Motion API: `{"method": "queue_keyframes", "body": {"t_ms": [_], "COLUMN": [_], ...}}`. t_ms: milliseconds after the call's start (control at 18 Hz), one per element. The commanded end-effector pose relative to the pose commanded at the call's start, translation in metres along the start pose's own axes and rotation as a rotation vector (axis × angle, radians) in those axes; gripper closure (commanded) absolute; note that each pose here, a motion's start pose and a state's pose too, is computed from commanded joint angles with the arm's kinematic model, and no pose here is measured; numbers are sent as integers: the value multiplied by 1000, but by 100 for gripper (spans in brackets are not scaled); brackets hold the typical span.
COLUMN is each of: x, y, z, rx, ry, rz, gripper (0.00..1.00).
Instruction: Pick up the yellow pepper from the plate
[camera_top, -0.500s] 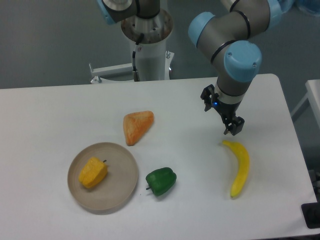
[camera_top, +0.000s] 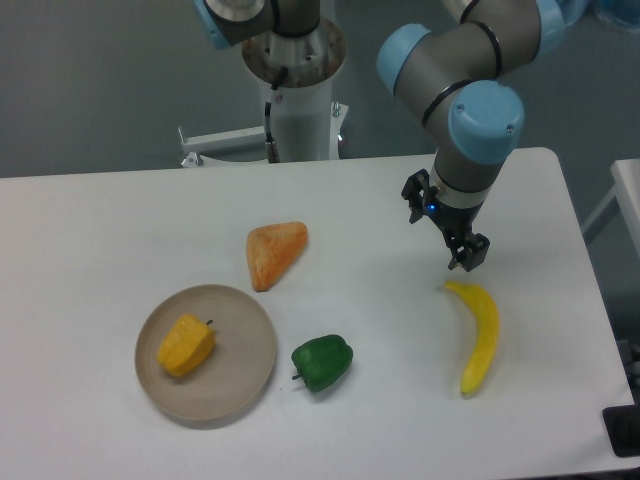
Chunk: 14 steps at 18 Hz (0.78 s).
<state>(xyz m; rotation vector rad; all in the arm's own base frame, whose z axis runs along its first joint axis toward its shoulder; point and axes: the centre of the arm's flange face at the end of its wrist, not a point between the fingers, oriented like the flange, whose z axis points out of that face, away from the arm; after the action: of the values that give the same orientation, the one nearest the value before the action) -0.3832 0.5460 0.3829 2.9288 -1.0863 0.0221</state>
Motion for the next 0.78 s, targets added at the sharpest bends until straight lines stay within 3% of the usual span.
{"method": "queue_keyframes", "body": {"t_ms": [611, 778], "x": [-1, 2], "y": [-23, -49], "z": [8, 9], "rx": [57, 62], "ry": [-11, -11], "rz": [-7, -45], "gripper": [0, 0]}}
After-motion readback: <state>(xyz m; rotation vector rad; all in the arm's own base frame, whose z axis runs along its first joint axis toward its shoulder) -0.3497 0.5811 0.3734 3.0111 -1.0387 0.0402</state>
